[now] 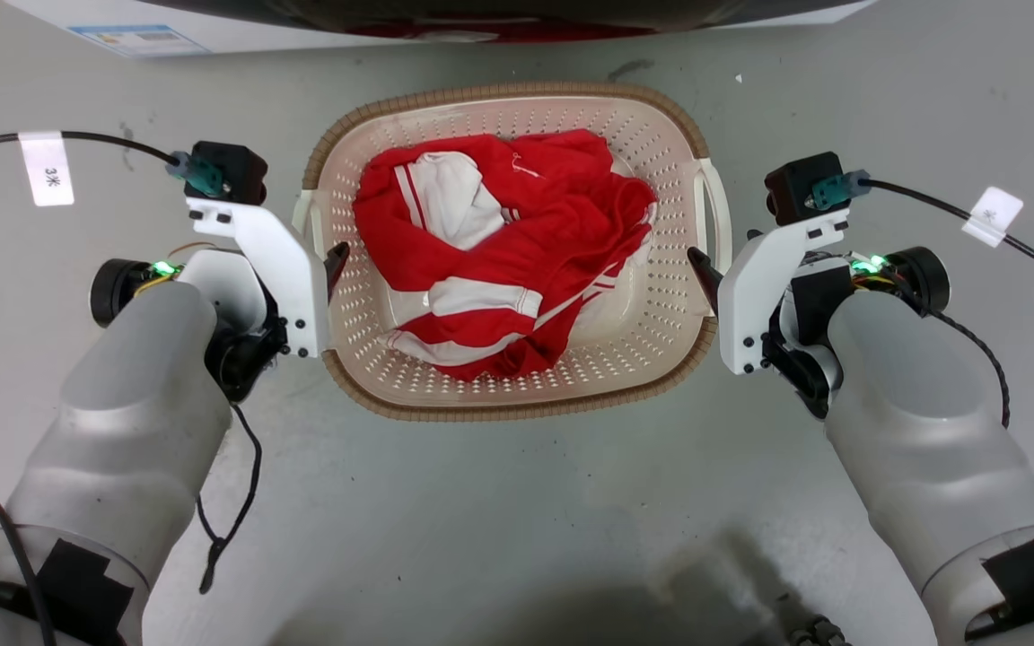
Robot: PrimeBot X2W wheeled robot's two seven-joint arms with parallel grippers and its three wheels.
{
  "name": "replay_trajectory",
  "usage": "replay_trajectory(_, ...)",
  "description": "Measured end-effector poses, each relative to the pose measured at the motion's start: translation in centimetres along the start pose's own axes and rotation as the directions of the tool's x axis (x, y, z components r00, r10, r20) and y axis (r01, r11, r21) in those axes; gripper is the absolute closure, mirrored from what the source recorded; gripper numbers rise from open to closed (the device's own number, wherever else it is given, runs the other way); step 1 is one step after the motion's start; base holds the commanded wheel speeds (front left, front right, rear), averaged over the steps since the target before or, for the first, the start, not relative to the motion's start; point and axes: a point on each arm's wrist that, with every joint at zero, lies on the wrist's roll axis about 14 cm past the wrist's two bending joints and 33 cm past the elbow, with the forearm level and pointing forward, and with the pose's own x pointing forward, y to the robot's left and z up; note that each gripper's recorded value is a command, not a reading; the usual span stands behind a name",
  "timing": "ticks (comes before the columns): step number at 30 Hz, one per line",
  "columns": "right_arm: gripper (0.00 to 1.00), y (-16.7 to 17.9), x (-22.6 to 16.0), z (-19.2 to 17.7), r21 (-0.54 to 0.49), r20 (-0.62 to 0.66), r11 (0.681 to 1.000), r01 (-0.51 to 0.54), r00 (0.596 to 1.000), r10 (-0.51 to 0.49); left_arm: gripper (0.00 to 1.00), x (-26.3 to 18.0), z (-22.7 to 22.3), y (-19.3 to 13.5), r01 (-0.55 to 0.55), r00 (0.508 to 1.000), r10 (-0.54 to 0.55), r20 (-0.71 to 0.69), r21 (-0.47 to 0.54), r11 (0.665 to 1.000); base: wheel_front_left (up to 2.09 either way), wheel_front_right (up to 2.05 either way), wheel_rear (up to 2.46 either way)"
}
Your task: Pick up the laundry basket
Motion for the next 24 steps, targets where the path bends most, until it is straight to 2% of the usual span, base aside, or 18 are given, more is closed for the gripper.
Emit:
replay_trajectory(8, 0.0, -0.1, 1.3, -2.2, 0.01, -0.108, 1.0, -0.008, 0.994, 0.009, 0.0, 1.7, -1.2, 0.4, 0.003, 0.998, -0.004, -0.062, -0.011, 1.0, 0.0, 0.0, 0.0)
replay_trajectory(24, 0.0, 0.6, 3.2, -3.5, 0.034, -0.175, 0.999, -0.032, 0.984, 0.038, 0.0, 3.2, -2.7, 0.8, -0.008, 0.994, 0.004, -0.109, -0.034, 0.999, 0.0, 0.0, 0.0)
